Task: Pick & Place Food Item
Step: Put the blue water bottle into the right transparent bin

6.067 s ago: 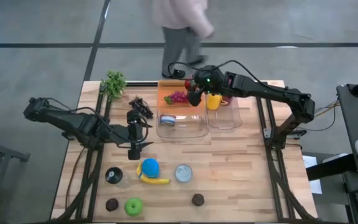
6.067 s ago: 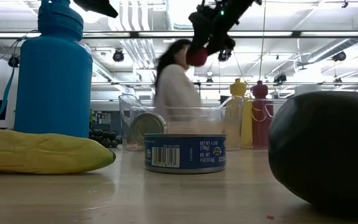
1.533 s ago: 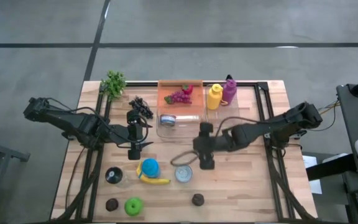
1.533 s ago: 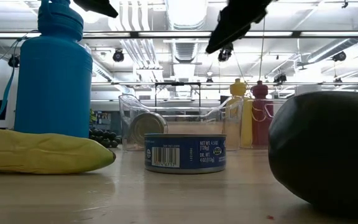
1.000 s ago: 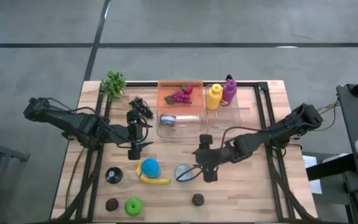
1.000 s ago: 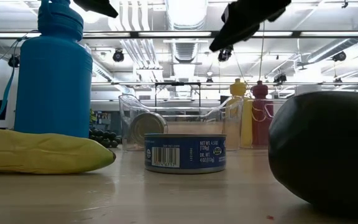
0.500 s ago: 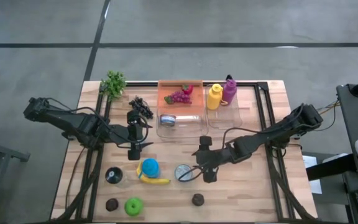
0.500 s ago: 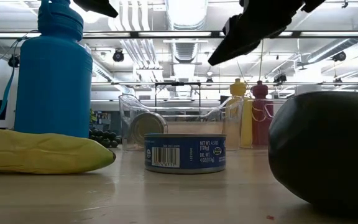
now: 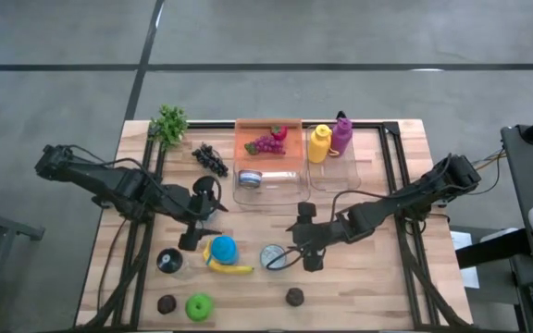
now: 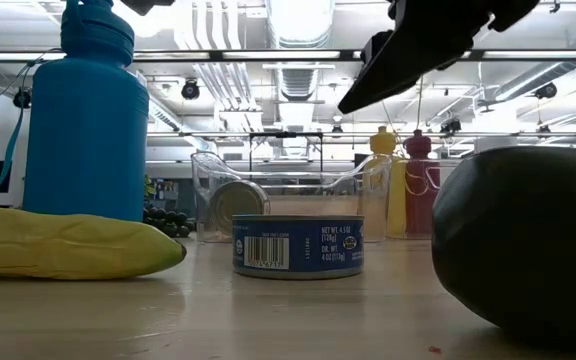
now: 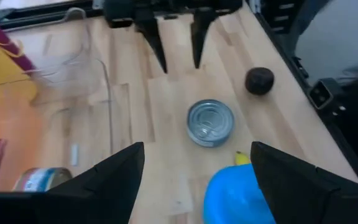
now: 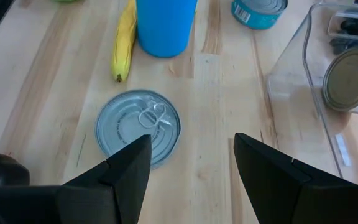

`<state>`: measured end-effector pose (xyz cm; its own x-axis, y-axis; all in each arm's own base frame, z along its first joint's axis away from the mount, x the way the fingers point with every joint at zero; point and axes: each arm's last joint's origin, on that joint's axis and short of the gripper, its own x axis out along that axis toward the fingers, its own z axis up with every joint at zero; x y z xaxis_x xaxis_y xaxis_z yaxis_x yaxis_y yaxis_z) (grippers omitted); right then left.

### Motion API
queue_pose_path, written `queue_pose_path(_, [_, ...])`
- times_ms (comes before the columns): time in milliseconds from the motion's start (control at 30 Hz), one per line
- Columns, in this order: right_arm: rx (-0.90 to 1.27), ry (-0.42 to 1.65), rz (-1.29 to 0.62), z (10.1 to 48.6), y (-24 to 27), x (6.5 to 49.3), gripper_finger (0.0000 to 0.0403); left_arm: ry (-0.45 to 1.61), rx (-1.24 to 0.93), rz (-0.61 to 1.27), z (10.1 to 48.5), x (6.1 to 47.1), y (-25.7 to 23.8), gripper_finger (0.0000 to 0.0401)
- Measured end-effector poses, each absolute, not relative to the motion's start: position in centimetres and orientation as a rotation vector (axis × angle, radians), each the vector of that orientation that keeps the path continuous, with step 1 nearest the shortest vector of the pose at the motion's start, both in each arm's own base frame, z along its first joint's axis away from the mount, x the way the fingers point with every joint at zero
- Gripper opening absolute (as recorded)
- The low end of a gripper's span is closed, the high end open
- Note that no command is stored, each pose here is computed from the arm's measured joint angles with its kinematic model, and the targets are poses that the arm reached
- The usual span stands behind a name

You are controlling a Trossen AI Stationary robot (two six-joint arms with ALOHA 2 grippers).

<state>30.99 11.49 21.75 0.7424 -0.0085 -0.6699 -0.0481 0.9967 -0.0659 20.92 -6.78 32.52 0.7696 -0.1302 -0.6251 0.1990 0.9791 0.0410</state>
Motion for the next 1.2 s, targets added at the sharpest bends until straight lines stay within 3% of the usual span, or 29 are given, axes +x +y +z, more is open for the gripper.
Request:
queue_pose_path(567, [-0.078, 0.731, 0.021, 21.8, 11.5, 31.0, 0.0224, 0.706, 0.148, -0.419, 32.0, 20.3, -9.1, 0.0292])
queue_pose_path(1200, [-0.088, 0.714, 0.028, 21.9, 11.5, 31.1, 0.0224, 0.812, 0.242, -0.448, 29.4, 22.6, -10.2, 0.027])
